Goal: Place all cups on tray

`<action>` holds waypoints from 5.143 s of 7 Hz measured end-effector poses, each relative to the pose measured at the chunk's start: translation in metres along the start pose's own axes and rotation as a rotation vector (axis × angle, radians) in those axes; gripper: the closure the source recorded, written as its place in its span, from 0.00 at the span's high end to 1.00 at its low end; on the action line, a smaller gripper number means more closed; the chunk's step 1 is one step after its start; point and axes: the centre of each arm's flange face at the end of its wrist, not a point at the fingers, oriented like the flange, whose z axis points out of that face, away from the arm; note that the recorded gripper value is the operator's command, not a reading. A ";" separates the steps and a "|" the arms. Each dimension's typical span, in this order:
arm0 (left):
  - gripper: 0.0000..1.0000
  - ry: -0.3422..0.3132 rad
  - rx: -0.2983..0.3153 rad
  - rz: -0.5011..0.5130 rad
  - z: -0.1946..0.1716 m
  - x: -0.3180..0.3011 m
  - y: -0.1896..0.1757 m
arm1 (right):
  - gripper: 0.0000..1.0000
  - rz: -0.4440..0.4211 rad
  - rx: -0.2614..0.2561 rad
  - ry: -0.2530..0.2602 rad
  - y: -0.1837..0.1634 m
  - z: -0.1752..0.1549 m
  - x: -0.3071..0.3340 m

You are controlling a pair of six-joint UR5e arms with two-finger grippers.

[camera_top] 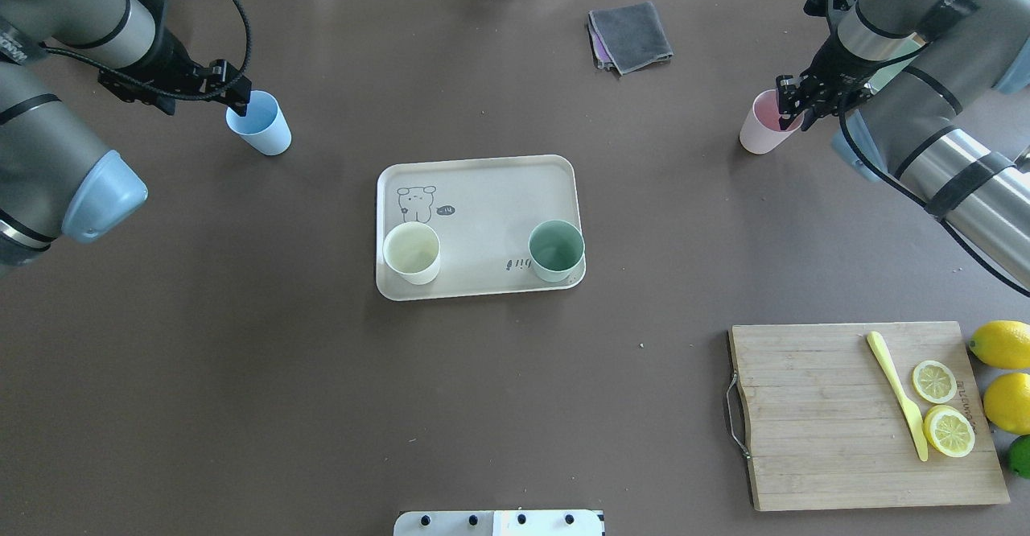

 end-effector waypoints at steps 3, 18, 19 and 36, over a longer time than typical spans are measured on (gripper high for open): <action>0.98 0.002 -0.009 -0.045 0.037 -0.033 -0.027 | 0.00 0.039 0.026 -0.067 -0.014 -0.034 -0.072; 0.00 0.155 -0.074 -0.161 0.063 0.175 0.037 | 1.00 0.067 0.030 -0.192 0.091 -0.015 -0.334; 0.72 0.151 -0.086 -0.150 0.073 0.190 0.053 | 1.00 0.064 0.030 -0.205 0.091 -0.024 -0.333; 0.98 -0.047 -0.188 0.213 -0.050 -0.334 0.123 | 1.00 -0.251 0.053 -0.025 0.065 -0.126 0.177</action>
